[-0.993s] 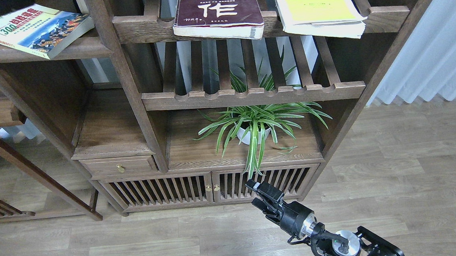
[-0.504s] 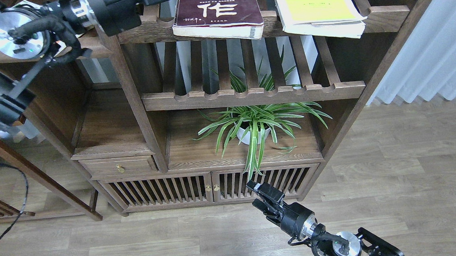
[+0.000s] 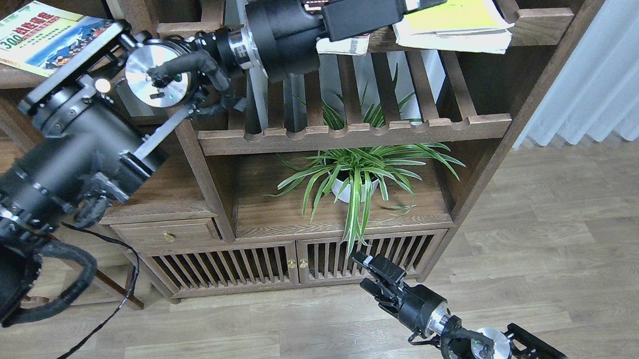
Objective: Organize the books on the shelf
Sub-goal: 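Withdraw the left arm from the top shelf and lower it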
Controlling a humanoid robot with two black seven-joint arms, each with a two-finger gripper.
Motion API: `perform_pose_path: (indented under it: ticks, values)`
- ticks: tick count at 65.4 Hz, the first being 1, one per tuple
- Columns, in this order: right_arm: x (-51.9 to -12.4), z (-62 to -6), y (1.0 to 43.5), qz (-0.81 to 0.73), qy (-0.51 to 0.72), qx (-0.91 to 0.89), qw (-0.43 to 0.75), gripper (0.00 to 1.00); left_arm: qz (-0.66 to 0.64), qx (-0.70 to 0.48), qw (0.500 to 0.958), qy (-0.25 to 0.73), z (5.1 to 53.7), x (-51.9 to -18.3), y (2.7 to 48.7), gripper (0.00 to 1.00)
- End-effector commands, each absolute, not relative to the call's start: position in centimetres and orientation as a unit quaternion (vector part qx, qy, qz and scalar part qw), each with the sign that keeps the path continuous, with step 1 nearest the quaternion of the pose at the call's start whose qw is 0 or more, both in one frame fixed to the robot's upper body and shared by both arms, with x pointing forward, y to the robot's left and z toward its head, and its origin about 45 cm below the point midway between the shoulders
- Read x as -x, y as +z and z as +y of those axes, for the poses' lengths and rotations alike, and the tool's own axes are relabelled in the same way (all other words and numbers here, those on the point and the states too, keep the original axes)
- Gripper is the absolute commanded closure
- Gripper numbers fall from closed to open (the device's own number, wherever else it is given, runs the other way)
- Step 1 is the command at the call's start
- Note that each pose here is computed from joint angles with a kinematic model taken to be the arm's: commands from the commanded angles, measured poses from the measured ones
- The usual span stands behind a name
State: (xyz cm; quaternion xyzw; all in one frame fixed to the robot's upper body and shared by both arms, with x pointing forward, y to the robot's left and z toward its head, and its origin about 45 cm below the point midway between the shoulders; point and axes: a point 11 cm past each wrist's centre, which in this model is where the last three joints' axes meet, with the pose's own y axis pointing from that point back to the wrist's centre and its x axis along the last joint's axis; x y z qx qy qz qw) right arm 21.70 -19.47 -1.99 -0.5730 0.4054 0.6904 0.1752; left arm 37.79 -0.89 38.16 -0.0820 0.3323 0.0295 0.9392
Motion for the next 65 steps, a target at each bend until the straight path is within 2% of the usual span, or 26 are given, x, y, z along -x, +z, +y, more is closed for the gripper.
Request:
perform_pose_path:
  ticks: [1,18,30,31,33,48,65]
  values:
    - [-21.9,-20.2,-1.9,0.414,0.687,0.566,0.191,0.01,0.373,0.084,0.923,0.044,0.0,-37.5,34.5,0.01]
    - [-24.0,-22.7,-0.7,0.439,0.665,0.552,0.248,0.01,0.467,0.084,0.877,0.079,2.1,-35.5,25.9,0.0]
    - [-25.3,-22.4,0.8,0.426,0.653,0.567,0.265,0.01,0.538,0.097,0.83,0.109,4.1,-32.9,19.9,0.0]
    - [-26.1,-22.2,1.9,0.417,0.644,0.577,0.28,0.01,0.562,0.105,0.811,0.122,4.9,-31.9,18.0,0.0]
    - [-26.5,-22.2,2.6,0.413,0.638,0.585,0.284,0.01,0.573,0.111,0.801,0.13,5.4,-31.4,17.1,0.0]
    - [-28.7,-24.8,7.0,0.398,0.59,0.638,0.295,0.01,0.621,0.164,0.743,0.186,9.1,-29.7,13.1,0.0]
    - [-30.1,-27.0,10.8,0.386,0.555,0.666,0.315,0.04,0.644,0.177,0.715,0.207,10.4,-28.0,11.1,0.0]
